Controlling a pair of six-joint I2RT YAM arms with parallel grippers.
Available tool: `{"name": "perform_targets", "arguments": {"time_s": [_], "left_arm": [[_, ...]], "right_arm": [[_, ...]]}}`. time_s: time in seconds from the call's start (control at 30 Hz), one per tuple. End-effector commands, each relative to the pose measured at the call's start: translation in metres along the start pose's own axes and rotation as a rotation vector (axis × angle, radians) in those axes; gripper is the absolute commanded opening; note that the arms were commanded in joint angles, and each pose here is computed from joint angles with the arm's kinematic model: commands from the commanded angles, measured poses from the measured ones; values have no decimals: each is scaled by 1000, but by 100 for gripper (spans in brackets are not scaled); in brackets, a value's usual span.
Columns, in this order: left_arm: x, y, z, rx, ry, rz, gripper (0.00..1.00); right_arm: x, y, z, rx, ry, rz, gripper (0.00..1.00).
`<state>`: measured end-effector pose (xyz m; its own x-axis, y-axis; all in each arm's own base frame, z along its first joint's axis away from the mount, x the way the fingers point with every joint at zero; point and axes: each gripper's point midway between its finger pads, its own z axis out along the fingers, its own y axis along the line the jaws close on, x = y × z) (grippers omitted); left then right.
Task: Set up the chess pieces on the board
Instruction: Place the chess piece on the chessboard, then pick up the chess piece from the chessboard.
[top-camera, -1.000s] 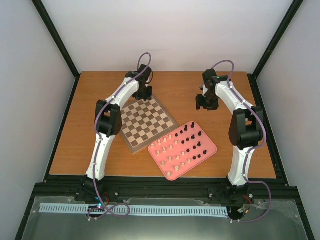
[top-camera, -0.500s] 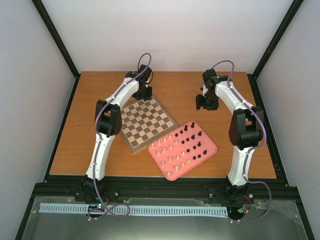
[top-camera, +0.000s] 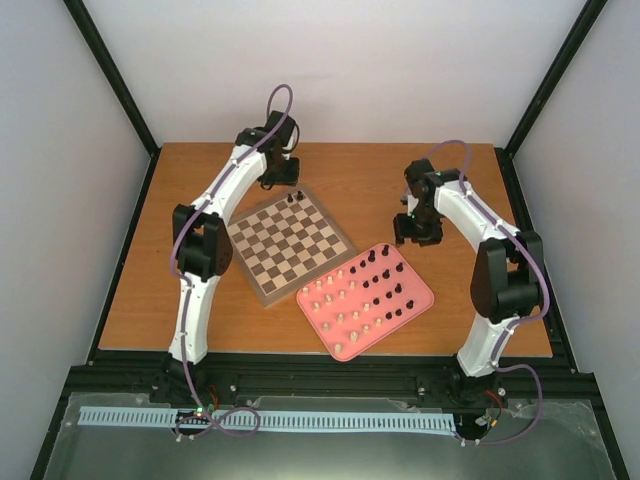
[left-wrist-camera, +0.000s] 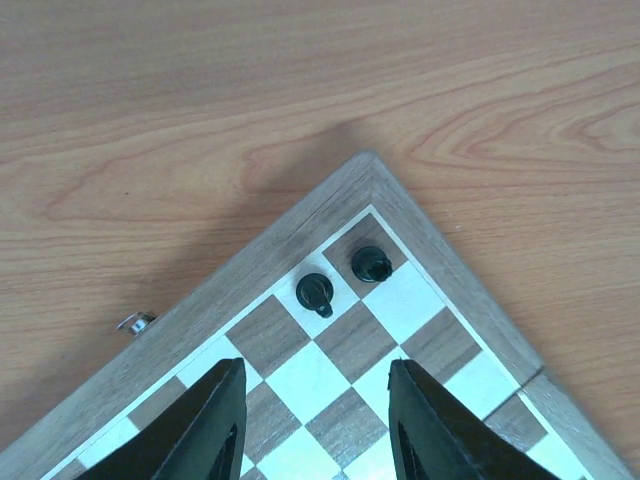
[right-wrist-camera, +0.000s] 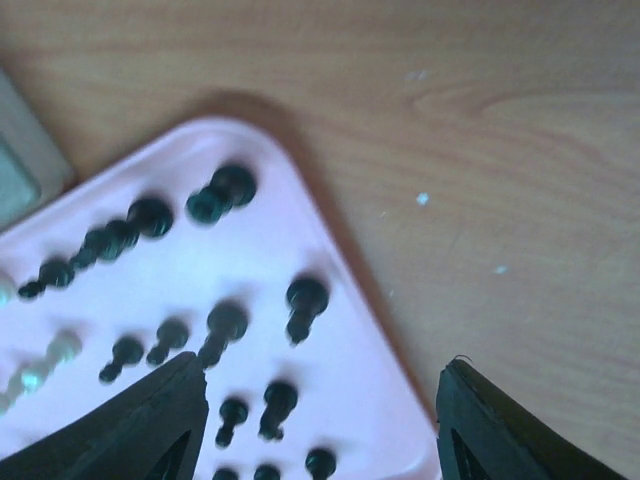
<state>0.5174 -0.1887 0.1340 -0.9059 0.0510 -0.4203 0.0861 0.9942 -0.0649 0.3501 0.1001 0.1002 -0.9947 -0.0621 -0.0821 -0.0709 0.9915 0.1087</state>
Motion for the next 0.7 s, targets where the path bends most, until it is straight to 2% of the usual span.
{"name": "perform_targets", "arguments": {"time_s": [0.0, 0.13, 0.3, 0.67], "left_arm": [[-3, 3, -30, 0, -29, 18, 42], [3, 6, -36, -11, -25, 23, 43], [9, 11, -42, -29, -21, 26, 43], [16, 15, -52, -32, -28, 33, 43]], "right_arm": [[30, 19, 0, -16, 37, -51, 63], [41, 25, 14, -31, 71, -58, 61], [42, 24, 28, -29, 99, -54, 55], [36, 15, 50, 23, 121, -64, 51]]}}
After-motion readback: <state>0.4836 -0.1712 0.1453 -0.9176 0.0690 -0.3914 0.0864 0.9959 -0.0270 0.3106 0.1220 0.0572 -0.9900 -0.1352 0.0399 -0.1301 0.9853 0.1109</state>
